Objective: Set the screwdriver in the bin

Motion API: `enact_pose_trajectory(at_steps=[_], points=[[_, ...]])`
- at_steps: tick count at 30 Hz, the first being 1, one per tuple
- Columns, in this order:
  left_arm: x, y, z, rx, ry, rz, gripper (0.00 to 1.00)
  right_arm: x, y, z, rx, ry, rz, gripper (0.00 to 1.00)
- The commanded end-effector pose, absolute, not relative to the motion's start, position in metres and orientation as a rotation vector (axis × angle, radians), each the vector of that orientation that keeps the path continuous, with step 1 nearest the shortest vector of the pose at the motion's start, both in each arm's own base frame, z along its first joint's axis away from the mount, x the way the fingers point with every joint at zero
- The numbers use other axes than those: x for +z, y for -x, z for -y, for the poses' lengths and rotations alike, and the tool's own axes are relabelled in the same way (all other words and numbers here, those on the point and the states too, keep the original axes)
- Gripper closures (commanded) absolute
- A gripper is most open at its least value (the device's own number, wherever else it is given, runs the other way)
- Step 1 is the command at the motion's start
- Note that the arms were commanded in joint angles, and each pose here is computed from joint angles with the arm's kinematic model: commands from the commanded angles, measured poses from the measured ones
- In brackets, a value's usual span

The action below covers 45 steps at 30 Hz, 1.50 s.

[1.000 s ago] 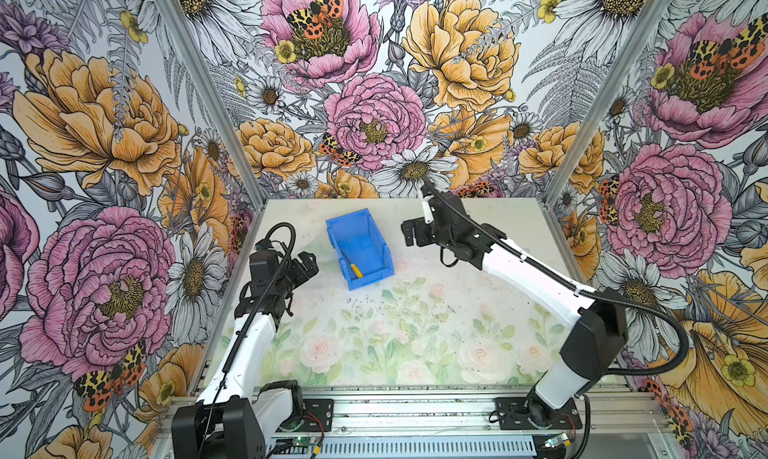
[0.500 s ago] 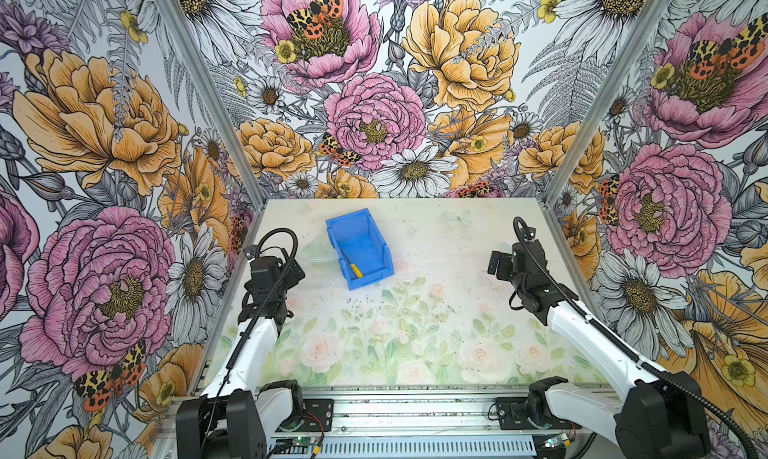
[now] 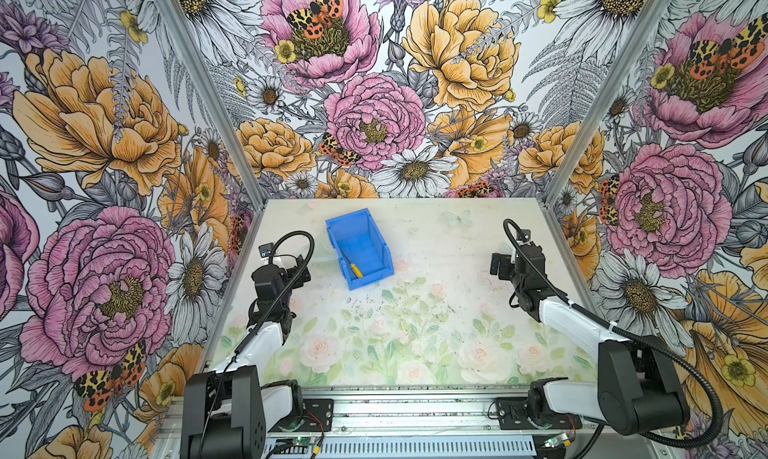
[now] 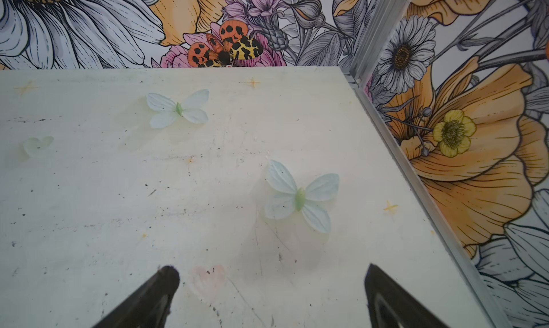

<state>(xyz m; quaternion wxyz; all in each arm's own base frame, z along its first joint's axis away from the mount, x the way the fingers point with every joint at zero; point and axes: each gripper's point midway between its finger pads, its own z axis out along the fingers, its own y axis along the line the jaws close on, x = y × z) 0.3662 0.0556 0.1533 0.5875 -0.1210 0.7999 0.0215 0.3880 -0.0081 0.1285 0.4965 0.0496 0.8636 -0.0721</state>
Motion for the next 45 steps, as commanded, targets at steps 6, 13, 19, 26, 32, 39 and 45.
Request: enact_pose_trajectory(at_steps=[6,13,19,26,32,39,45], points=[[0.161,-0.384,-0.034,-0.012,0.169,-1.769,0.01,0.129,-0.405,0.006,-0.105,-0.057,-2.004,0.01],[0.154,-0.394,-0.028,-0.044,0.149,-1.747,0.01,0.135,-0.407,0.017,-0.166,-0.043,-1.963,0.00],[0.144,-0.402,-0.025,-0.052,0.124,-1.753,0.01,0.118,-0.418,0.023,-0.149,-0.091,-1.956,0.00],[0.131,-0.405,-0.019,-0.044,0.091,-1.759,0.01,0.116,-0.408,0.028,-0.114,-0.118,-1.896,0.01],[0.128,-0.406,-0.017,-0.034,0.089,-1.762,0.01,0.113,-0.402,0.032,-0.129,-0.138,-1.854,0.01],[0.129,-0.406,-0.015,-0.024,0.083,-1.757,0.01,0.113,-0.402,0.032,-0.133,-0.140,-1.850,0.00],[0.129,-0.407,-0.013,-0.017,0.075,-1.759,0.01,0.112,-0.402,0.032,-0.133,-0.140,-1.855,0.01]])
